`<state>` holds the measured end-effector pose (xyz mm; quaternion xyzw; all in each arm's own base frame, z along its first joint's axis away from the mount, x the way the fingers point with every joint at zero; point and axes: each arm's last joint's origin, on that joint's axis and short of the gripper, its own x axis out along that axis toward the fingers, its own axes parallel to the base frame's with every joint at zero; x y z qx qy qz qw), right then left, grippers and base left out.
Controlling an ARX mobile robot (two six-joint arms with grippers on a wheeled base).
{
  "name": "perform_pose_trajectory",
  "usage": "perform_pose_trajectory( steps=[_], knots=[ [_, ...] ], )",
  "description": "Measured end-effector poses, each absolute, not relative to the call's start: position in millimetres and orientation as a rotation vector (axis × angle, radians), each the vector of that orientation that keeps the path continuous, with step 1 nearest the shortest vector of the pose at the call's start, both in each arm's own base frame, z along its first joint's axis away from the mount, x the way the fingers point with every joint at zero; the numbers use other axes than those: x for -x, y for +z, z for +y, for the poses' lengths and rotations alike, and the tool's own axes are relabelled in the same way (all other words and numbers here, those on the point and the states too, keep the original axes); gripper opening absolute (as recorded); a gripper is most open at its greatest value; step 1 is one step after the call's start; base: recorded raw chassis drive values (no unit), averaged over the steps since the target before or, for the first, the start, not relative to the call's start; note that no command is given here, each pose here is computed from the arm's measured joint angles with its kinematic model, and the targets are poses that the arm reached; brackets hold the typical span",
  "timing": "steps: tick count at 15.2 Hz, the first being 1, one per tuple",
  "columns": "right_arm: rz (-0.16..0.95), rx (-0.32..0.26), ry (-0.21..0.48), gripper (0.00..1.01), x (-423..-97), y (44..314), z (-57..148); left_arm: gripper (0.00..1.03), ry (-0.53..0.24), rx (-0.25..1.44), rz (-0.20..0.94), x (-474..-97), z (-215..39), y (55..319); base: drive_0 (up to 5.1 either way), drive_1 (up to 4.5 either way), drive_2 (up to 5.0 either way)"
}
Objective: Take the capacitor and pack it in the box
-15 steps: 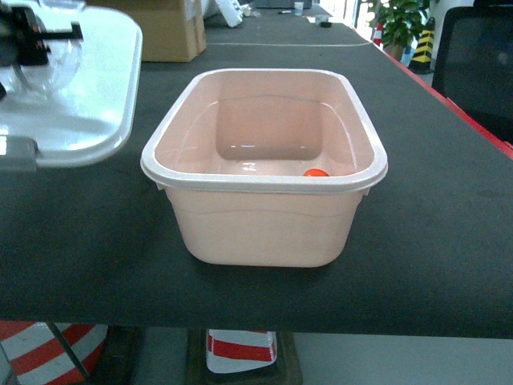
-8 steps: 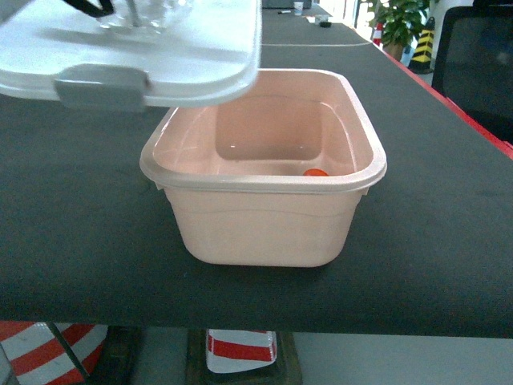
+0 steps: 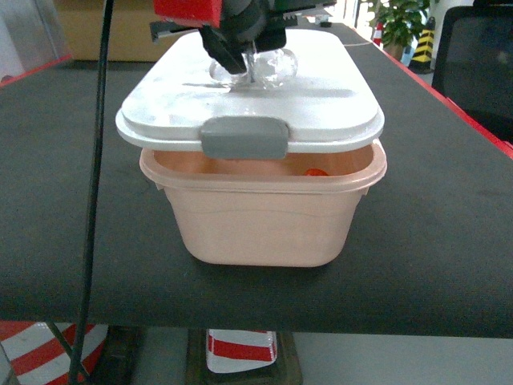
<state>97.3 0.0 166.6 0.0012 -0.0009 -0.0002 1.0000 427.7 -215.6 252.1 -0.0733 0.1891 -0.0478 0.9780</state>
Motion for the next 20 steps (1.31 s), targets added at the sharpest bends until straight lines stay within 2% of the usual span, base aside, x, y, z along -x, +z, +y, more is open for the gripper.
perform_pose_trajectory(
  steps=[5, 12, 20],
  knots=[
    [-0.002, -0.002, 0.000, 0.98, -97.3, 166.6, 0.0, 0.02, -0.091, 0.145, 0.405, -431.4, -237.3, 243.1, 0.0, 0.00, 0.0],
    [-0.002, -0.002, 0.000, 0.98, -97.3, 166.6, 0.0, 0.02, -0.071, 0.146, 0.425, -441.4, -220.2, 231.1, 0.0, 0.00, 0.0],
    [-0.002, -0.002, 0.000, 0.98, -97.3, 166.6, 0.0, 0.02, -0.098, 0.131, 0.442, -440.0, -220.9, 227.3, 0.0, 0.00, 0.0]
  ],
)
